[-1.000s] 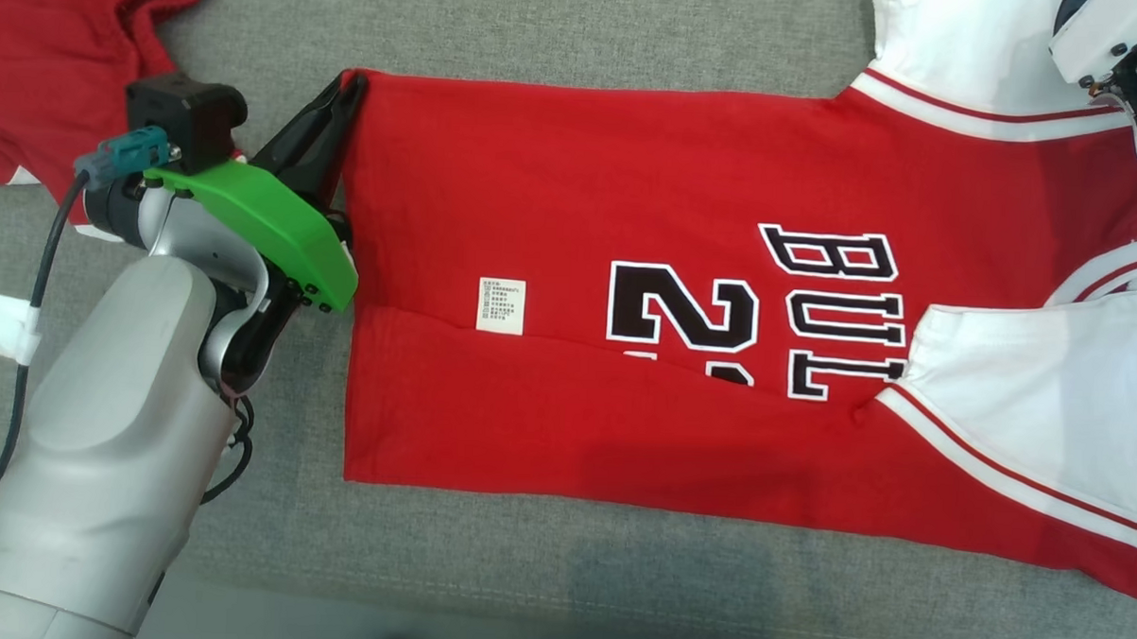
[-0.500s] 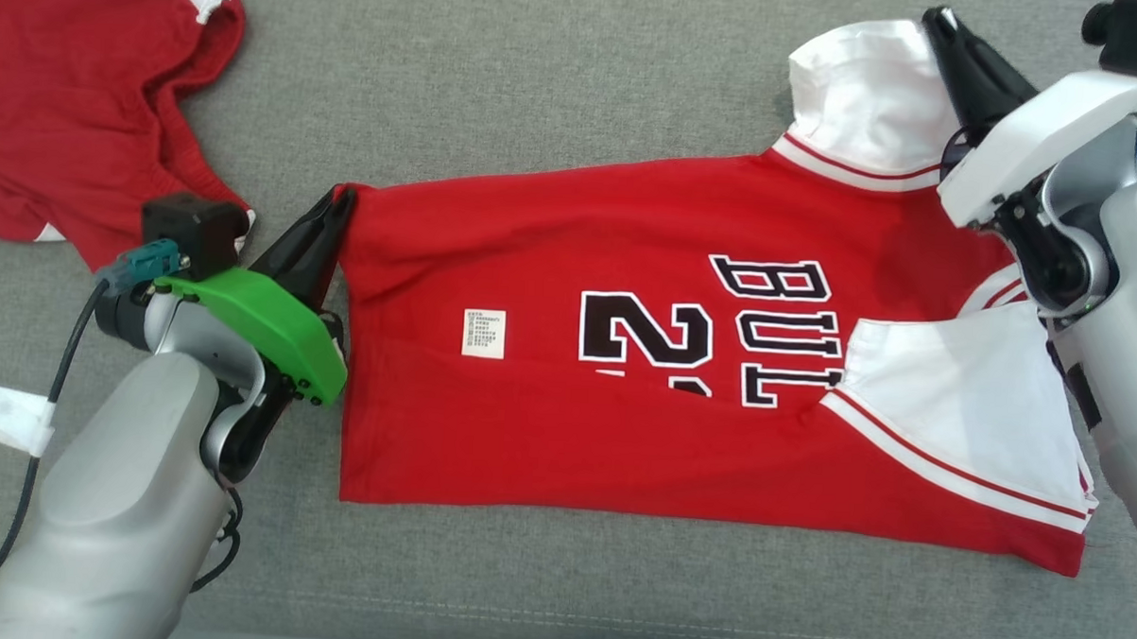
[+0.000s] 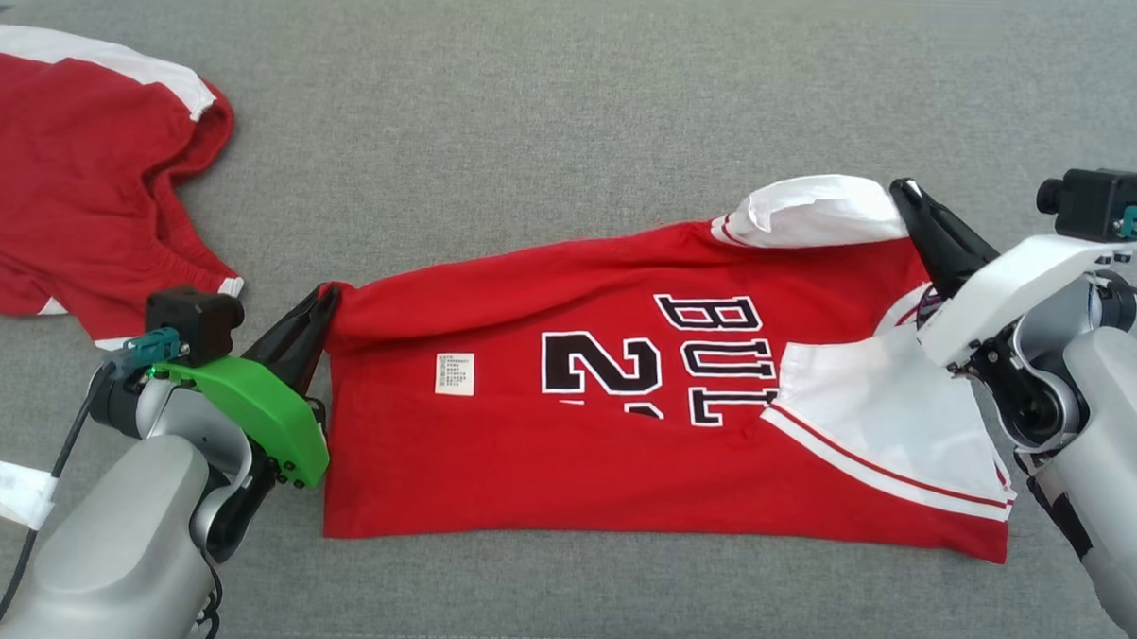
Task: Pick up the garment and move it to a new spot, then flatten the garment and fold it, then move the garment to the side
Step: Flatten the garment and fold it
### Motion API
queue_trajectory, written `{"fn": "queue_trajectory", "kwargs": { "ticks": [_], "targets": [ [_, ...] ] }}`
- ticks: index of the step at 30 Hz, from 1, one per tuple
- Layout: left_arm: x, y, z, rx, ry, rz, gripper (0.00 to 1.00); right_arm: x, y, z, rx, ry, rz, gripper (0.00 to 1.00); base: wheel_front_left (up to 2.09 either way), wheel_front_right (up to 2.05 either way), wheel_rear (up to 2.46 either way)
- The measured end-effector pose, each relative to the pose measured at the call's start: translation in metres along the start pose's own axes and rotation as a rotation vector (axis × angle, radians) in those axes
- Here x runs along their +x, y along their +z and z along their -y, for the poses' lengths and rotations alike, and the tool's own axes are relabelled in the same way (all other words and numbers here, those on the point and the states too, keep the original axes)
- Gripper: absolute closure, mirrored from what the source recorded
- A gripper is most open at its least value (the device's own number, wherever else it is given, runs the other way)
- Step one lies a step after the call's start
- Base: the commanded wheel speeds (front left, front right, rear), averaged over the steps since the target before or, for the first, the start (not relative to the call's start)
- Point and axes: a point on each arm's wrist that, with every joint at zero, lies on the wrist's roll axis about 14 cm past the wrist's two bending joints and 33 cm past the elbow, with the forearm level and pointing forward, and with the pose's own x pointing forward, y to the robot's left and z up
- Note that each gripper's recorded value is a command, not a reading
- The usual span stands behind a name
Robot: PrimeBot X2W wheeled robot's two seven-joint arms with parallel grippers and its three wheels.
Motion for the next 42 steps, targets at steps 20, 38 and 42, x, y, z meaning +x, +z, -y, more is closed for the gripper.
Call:
{"fn": "queue_trajectory", "kwargs": {
  "ticks": [20,38,42],
  "targets": [
    [-0.011,0.0,0.013,0.039,-0.04,0.001,1.0,-0.056,-0.033,-0.012,0.137,0.033,-0.064,1.0,0.0,0.0,0.0],
    [-0.023,-0.018,0.015,0.076,-0.056,-0.05,0.84,-0.082,-0.053,-0.005,0.149,0.016,-0.108,1.0,0.0,0.0,0.0],
    [-0.025,-0.023,0.015,0.078,-0.054,-0.069,0.71,-0.084,-0.06,-0.008,0.154,0.02,-0.128,1.0,0.0,0.0,0.0]
  ]
}}
